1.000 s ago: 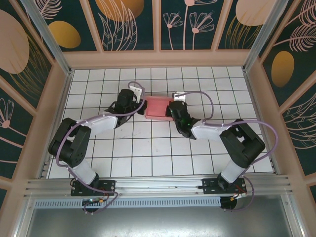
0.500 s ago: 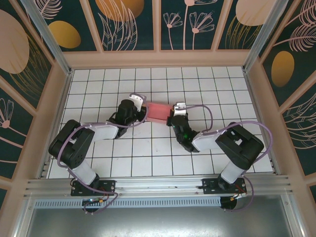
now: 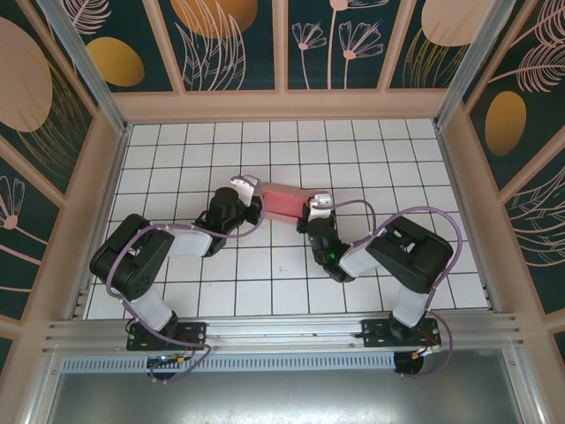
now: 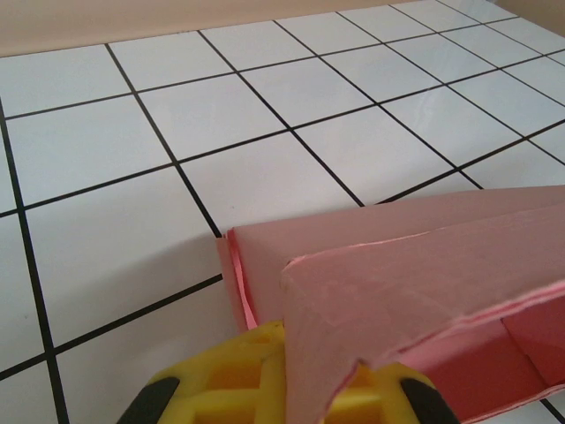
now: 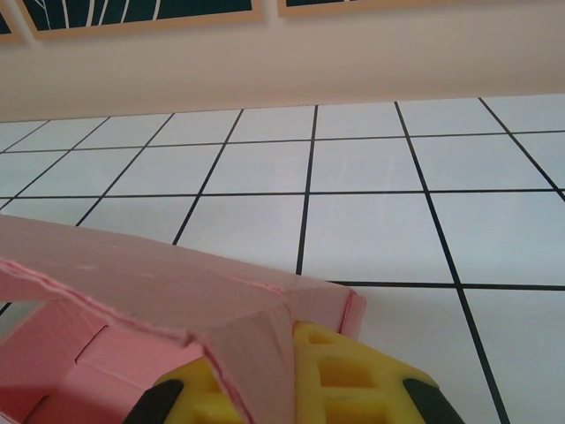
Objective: Fold the paper box
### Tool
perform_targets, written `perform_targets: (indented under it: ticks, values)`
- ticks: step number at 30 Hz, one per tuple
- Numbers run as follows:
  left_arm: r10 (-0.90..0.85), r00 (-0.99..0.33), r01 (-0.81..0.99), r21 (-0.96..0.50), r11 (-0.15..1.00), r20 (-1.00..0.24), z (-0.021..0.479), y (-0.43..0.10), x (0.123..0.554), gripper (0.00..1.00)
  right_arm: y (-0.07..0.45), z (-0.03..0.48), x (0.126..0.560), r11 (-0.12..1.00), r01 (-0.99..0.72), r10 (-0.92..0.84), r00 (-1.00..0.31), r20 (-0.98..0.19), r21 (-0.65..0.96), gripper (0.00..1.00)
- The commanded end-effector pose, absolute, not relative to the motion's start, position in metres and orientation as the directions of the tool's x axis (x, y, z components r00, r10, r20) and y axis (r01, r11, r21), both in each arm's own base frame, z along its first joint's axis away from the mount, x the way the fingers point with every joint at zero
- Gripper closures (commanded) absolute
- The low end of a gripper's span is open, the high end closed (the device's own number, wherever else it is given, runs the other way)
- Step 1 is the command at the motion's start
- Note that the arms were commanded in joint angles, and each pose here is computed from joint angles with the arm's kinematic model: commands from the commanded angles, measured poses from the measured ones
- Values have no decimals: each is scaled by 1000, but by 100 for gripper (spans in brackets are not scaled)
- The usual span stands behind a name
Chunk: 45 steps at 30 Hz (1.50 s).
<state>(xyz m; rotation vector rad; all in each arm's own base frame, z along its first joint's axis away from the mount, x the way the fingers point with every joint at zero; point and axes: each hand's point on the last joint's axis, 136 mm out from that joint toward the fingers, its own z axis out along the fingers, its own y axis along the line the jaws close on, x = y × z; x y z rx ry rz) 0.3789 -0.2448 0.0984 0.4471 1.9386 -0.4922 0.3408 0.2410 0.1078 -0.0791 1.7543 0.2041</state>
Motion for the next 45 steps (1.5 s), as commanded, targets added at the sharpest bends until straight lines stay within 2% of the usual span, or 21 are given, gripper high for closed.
perform_targets:
  ticks: [1, 3, 4, 11, 15, 19, 23, 27, 30, 33, 39, 42, 43, 45]
  values:
    - [107, -398, 510, -123, 851, -911, 88, -244, 376, 100, 250, 122, 336, 969, -218, 86, -147, -985, 117, 89]
    - [126, -415, 505, -113, 856, -901, 78, -244, 376, 100, 254, 128, 332, 961, -251, 79, -138, -987, 112, 72]
    - [132, -419, 503, -109, 857, -899, 77, -244, 376, 100, 254, 130, 330, 959, -261, 75, -135, -988, 108, 66]
    - [144, -434, 505, -107, 856, -889, 69, -248, 380, 100, 249, 134, 312, 943, -311, 76, -139, -987, 117, 39]
    - [134, -432, 502, -115, 857, -892, 71, -249, 381, 100, 249, 143, 297, 937, -340, 32, -127, -991, 74, 28]
    - [135, -433, 504, -115, 856, -891, 72, -250, 383, 100, 244, 152, 279, 929, -368, 1, -109, -994, 41, 22]
    - [139, -431, 506, -111, 856, -892, 73, -251, 384, 100, 224, 173, 267, 943, -329, 25, -89, -996, 53, 21]
    - [136, -432, 508, -116, 853, -891, 72, -252, 383, 98, 211, 194, 271, 942, -326, 50, -95, -994, 78, 21]
    - [128, -436, 508, -127, 852, -891, 71, -253, 382, 94, 205, 208, 284, 929, -332, 124, -134, -983, 162, 21]
    - [117, -440, 492, -130, 861, -890, 71, -250, 384, 83, 202, 210, 301, 914, -328, 180, -199, -963, 238, 22]
    - [102, -426, 465, -121, 877, -899, 79, -240, 379, 51, 201, 186, 341, 938, -228, 175, -343, -923, 262, 22]
    - [107, -420, 470, -115, 875, -901, 85, -235, 371, 44, 209, 168, 355, 936, -206, 177, -422, -889, 284, 21]
    - [109, -424, 474, -117, 873, -899, 86, -234, 367, 39, 212, 162, 358, 932, -202, 185, -446, -876, 300, 21]
    - [115, -434, 492, -128, 861, -893, 86, -232, 356, 20, 217, 151, 362, 925, -197, 197, -483, -853, 325, 21]
